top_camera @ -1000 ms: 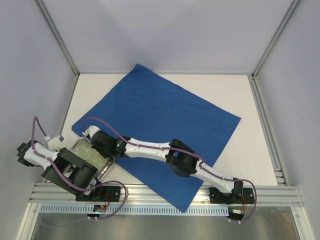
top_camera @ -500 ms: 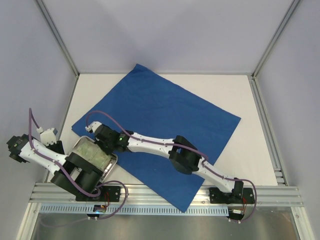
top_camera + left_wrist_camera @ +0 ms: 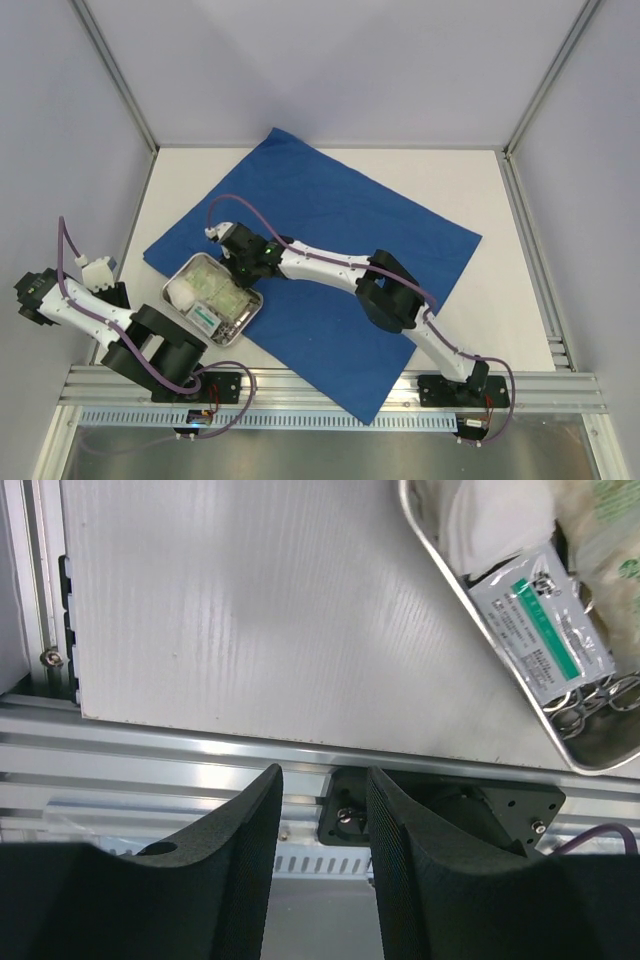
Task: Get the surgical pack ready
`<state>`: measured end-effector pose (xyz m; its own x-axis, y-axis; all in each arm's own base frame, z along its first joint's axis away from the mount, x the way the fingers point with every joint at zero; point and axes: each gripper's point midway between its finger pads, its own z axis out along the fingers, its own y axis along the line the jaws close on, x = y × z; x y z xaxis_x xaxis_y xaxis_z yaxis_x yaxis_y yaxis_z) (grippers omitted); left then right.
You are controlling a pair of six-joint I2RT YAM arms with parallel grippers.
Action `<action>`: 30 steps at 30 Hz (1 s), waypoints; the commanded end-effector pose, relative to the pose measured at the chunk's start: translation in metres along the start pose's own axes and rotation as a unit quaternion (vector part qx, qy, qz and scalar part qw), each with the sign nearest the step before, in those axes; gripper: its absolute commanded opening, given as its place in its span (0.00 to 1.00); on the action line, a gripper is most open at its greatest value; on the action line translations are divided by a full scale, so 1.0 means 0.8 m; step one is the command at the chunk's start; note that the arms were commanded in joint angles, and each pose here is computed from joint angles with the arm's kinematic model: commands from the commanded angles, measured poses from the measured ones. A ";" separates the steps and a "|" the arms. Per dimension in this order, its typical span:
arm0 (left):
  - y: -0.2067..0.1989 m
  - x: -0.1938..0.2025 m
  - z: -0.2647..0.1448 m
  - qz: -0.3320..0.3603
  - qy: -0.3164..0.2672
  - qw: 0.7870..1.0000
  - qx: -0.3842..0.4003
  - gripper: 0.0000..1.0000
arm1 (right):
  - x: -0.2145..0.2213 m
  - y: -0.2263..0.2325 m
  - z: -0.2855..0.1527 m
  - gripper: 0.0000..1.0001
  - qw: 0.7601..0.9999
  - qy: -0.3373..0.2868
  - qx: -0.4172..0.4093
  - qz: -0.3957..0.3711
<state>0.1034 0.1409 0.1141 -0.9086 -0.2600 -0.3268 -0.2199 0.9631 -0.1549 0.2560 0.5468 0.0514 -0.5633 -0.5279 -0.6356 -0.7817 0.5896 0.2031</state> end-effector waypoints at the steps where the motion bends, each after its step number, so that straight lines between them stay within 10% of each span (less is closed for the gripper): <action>1: -0.004 0.000 -0.001 0.010 -0.004 1.000 0.008 0.48 | -0.083 -0.006 -0.070 0.00 0.995 -0.092 -0.039 0.018; 18: -0.003 -0.001 0.000 0.011 -0.002 1.000 0.013 0.48 | 0.064 -0.194 -0.120 0.00 0.987 0.066 -0.039 -0.144; 30: -0.003 0.001 -0.002 0.019 0.001 1.000 0.011 0.48 | 0.142 -0.336 -0.166 0.00 0.935 0.165 0.040 -0.310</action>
<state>0.1022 0.1396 0.1122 -0.9158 -0.2469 -0.3168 -0.2034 0.9652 -0.1642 0.3463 0.2919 0.0362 -0.2086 -0.8386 -0.5032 -0.9619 0.2689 -0.0492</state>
